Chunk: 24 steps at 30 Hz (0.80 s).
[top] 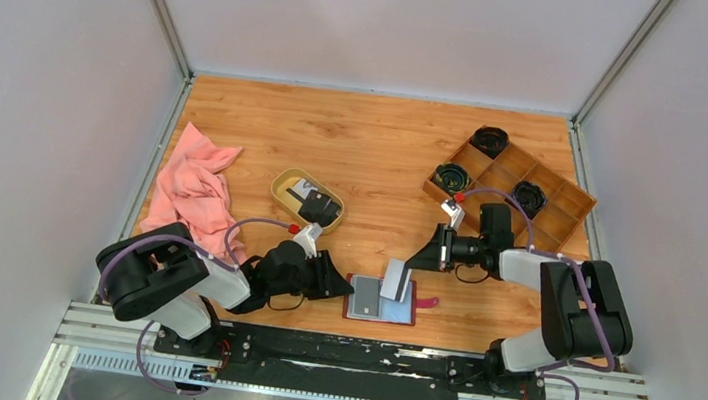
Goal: Put the credit cards into the card holder
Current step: Insert the credit card into the card holder.
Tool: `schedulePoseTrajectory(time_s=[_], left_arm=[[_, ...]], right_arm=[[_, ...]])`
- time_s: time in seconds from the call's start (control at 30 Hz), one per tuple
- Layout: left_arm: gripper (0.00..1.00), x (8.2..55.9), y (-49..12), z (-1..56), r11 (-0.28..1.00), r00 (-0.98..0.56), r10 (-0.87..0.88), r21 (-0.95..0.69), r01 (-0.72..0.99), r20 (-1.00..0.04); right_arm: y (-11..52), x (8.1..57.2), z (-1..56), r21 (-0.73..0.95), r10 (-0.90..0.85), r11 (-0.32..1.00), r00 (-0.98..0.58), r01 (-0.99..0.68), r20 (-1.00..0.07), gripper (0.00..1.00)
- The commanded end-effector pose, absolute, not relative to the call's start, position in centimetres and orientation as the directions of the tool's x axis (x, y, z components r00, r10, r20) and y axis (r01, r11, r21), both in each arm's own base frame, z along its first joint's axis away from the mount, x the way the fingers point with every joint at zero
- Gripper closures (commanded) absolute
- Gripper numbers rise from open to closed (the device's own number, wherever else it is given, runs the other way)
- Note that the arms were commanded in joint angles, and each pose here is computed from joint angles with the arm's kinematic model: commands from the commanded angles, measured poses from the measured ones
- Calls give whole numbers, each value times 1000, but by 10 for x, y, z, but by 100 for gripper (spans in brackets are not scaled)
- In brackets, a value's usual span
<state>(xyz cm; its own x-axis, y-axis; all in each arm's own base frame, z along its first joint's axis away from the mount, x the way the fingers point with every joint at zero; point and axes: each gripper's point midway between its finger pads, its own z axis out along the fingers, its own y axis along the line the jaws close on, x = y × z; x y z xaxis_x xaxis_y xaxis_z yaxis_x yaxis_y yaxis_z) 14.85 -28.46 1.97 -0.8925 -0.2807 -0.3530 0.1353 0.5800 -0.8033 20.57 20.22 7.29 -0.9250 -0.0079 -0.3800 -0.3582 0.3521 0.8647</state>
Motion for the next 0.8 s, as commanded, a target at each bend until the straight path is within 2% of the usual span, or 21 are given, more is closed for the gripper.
schedulePoseTrajectory(time_s=[0.0,0.53,0.77], left_arm=[[62,124,-245,-37,750,-928,-202,-659,58,-312],[61,125,-246,-35,745,-926,-207,-665,59,-315],[52,126,-248,-22,709,-918,-232,-701,68,-323]], right_arm=[[203,196,61,873,-27,363,-940,-326,-340,100],[208,195,60,888,-22,342,-947,-308,-320,100],[207,193,61,881,-35,346,-943,-323,-331,100]])
